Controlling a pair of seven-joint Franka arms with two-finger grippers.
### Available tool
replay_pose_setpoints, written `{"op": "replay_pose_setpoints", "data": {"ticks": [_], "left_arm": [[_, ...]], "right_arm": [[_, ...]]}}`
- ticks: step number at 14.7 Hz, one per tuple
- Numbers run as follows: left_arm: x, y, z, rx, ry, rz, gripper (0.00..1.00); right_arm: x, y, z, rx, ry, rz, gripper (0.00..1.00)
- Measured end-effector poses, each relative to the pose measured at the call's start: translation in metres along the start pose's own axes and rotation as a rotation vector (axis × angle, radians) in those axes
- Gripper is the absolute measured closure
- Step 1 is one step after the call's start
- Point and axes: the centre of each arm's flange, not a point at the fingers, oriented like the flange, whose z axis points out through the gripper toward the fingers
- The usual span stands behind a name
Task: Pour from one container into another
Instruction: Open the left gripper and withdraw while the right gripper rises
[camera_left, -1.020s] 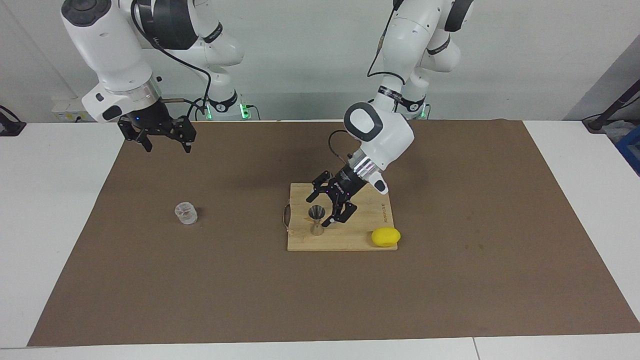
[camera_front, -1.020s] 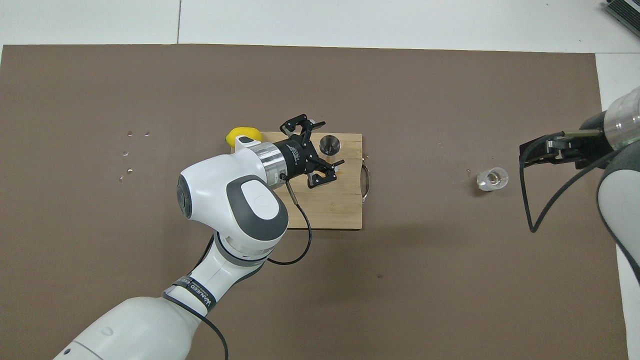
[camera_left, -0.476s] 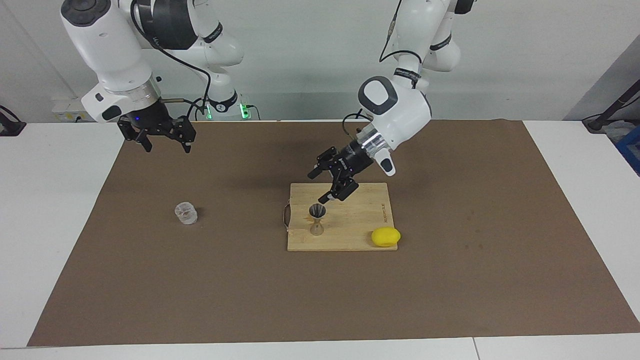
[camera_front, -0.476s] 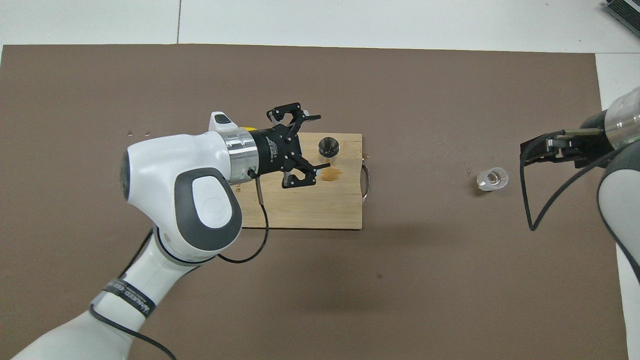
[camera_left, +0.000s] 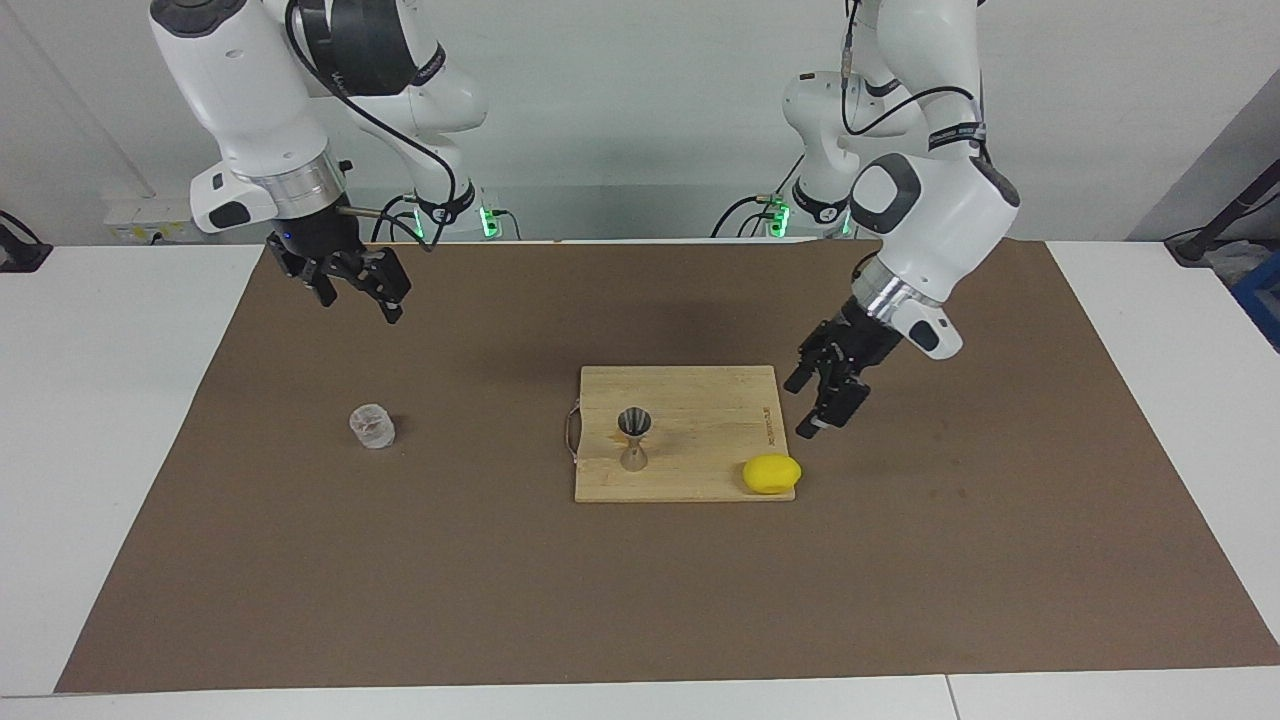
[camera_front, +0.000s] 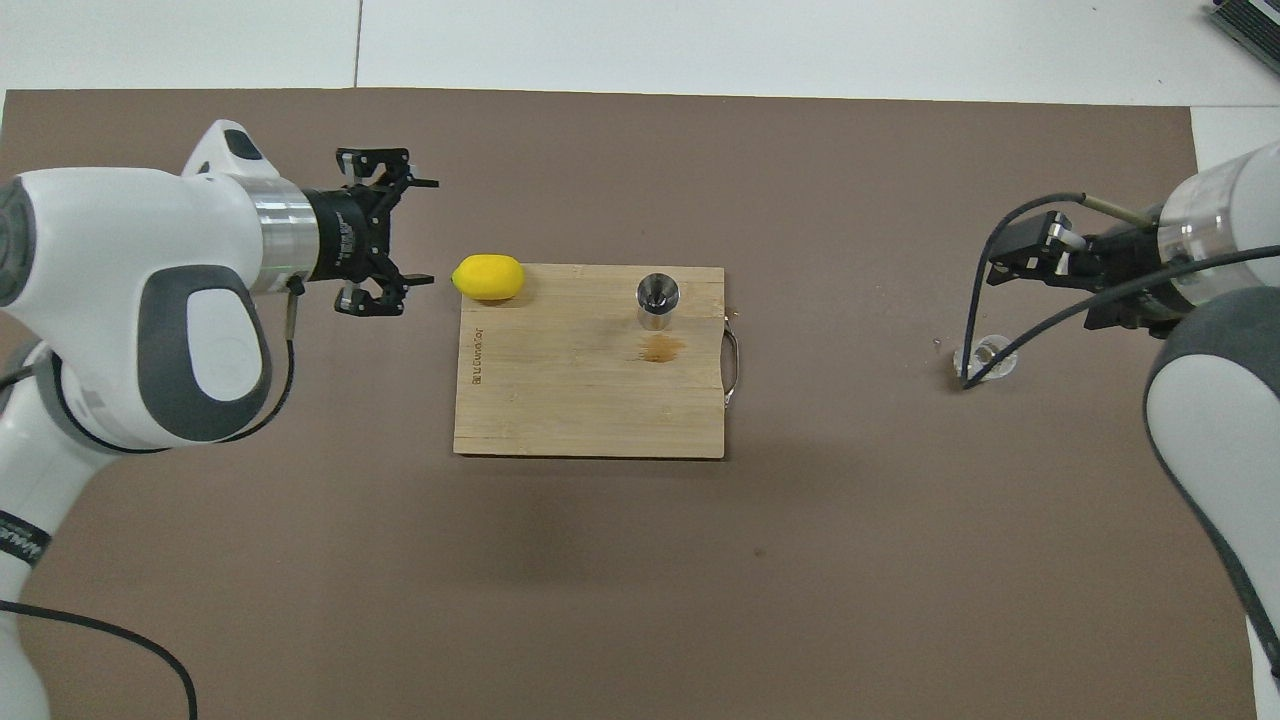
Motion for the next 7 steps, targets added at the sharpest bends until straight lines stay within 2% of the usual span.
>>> {"op": "replay_pose_setpoints", "data": {"ticks": [2,4,7], "left_arm": [[0.027,0.008,-0.024,0.013,0.076,0.043,0.00],[0.043,0.013,-0.053,0.061,0.168,0.129,0.00],[0.046,0.017,-0.089,0.157,0.257,0.339,0.00]], "right_arm": [[-0.004,-0.022,0.007,0.068,-0.007,0.182,0.04],[-0.008,-0.046,0.019,0.113,-0.006,0.347,0.04],[-0.027,-0.086,0.037,0.140,-0.014,0.509,0.04]]}}
